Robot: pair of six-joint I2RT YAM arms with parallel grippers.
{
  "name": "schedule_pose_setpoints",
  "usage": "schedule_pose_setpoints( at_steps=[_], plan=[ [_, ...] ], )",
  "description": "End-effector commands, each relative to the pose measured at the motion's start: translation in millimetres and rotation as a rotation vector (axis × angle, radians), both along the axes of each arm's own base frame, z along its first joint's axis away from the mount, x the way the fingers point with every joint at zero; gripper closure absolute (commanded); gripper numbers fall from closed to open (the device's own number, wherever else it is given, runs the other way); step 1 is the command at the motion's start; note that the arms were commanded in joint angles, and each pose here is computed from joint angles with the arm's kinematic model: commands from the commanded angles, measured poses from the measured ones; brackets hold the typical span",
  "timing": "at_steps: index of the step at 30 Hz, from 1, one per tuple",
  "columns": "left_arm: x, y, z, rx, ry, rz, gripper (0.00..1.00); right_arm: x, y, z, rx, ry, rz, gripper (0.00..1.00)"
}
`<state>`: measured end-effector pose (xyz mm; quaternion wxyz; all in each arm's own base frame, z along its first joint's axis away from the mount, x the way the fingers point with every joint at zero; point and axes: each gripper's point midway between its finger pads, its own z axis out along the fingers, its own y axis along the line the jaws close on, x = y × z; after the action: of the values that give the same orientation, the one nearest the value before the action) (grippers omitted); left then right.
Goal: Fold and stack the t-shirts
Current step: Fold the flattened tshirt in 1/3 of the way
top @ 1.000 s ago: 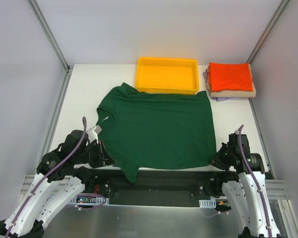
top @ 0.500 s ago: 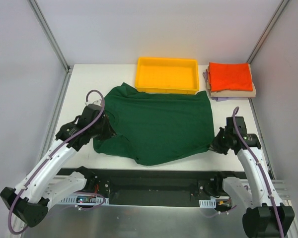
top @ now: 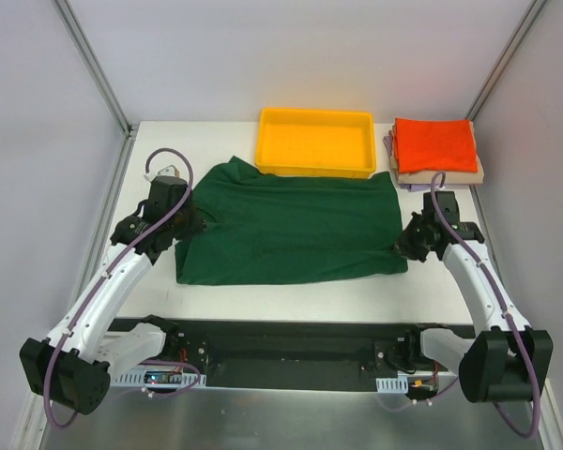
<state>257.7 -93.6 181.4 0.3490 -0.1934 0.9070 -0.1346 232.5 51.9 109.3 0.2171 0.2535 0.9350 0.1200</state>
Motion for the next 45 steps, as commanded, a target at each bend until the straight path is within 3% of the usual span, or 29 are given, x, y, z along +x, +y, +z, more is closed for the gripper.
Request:
schedule_pose_setpoints(
  at_steps=[1, 16, 24, 29, 30, 31, 33, 35, 36, 37, 39, 45],
  plan=[
    [32.6, 2.3, 21.7, 0.033, -0.160, -0.005, 1.00, 31.8, -7.4, 15.1, -0.031, -0.084, -0.011, 0.99],
    [82.9, -5.5, 21.4, 0.146, -0.286, -0.136, 1.00, 44.5, -19.7, 2.6, -0.071, -0.066, -0.064, 0.98],
    [106.8, 0.2, -5.5, 0.182, -0.218, -0.126, 1.00, 58.3, -20.8, -13.6, -0.071, -0.038, -0.074, 0.94],
    [143.4, 9.4, -28.5, 0.198, -0.186, -0.093, 1.00, 90.5, -40.7, -26.4, -0.160, -0.046, -0.139, 0.87],
    [152.3, 12.4, -35.1, 0.198, -0.168, -0.084, 0.94, 101.5, -45.4, -27.2, -0.180, -0.056, -0.147, 0.84],
    [162.4, 12.9, -34.7, 0.190, -0.165, -0.079, 0.84, 109.0, -48.7, -27.4, -0.194, -0.054, -0.150, 0.73],
    [179.9, 14.7, -34.5, 0.179, -0.143, -0.074, 0.79, 124.0, -52.6, -23.6, -0.221, -0.051, -0.140, 0.51],
    [181.8, 20.1, -38.7, 0.185, -0.075, -0.051, 0.47, 130.1, -52.5, -17.5, -0.223, -0.040, -0.127, 0.33],
    [177.9, 21.3, -38.4, 0.182, -0.053, -0.038, 0.19, 128.7, -48.6, -15.9, -0.210, -0.038, -0.104, 0.24],
    [173.9, 21.6, -36.3, 0.174, -0.050, -0.030, 0.01, 126.1, -43.9, -12.2, -0.193, -0.046, -0.087, 0.19],
    [159.4, 19.9, -32.6, 0.145, -0.051, -0.027, 0.01, 114.5, -35.6, -7.7, -0.181, -0.067, -0.045, 0.03],
    [89.5, -4.6, -41.1, -0.080, -0.009, -0.046, 0.01, 64.5, 19.1, -16.3, -0.017, -0.121, 0.150, 0.04]
  ],
)
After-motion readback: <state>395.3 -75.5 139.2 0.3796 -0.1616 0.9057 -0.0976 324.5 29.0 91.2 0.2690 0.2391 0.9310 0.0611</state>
